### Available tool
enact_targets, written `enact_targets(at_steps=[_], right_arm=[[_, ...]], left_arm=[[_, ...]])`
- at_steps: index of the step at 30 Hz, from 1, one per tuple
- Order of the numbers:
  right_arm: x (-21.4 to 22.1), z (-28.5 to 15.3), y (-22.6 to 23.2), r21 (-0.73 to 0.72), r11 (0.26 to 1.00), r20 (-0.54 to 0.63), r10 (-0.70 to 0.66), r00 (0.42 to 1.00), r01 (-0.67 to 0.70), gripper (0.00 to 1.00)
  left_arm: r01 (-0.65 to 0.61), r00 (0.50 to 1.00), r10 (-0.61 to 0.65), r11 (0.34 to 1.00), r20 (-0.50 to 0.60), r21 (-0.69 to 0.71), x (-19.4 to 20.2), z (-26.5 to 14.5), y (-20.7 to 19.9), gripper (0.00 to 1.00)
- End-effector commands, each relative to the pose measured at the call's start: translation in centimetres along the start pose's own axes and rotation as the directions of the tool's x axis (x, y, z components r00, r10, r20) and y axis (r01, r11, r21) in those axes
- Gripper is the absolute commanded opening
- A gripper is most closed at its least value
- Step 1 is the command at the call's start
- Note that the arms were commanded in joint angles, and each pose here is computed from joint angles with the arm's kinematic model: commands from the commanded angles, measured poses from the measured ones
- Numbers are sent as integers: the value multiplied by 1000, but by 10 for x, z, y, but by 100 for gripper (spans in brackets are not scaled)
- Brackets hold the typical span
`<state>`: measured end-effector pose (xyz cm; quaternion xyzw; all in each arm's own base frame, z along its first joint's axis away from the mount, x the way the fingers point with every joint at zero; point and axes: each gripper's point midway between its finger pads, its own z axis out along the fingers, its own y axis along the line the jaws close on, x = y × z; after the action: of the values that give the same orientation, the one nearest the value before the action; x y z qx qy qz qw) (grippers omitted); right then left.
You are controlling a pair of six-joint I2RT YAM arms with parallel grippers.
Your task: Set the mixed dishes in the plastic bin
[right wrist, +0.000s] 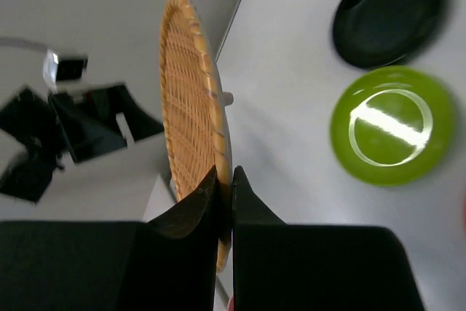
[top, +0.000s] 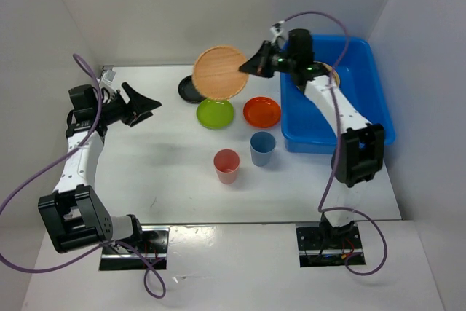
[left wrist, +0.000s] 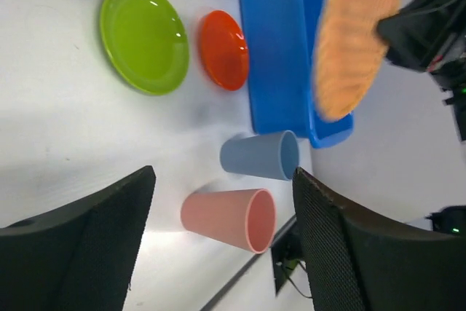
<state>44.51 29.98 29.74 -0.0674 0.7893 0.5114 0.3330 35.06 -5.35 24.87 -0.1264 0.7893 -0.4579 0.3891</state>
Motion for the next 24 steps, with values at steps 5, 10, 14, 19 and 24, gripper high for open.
enact_targets(at_steps=[5,10,14,19,24], right_arm=[[-136,-173,-24,232,966,600,-51,799,-112,0],[-157,-243,-115,312,889,769,-31,638,-334,0],[-164,-260,-177,276,830,848,27,529,-484,0],[-149,-247,-257,271,738,883,64,465,-617,0],[-142,-235,-308,260,681,900,88,428,-685,0]], left_arm=[[19,997,-10,992,75,-124,-17,8,33,91],[56,990,-29,977,135,-206,-29,13,56,94],[92,974,-33,961,222,-261,-49,17,74,97],[91,966,-8,946,259,-312,-64,36,91,97],[85,965,4,941,264,-326,-74,60,114,97]])
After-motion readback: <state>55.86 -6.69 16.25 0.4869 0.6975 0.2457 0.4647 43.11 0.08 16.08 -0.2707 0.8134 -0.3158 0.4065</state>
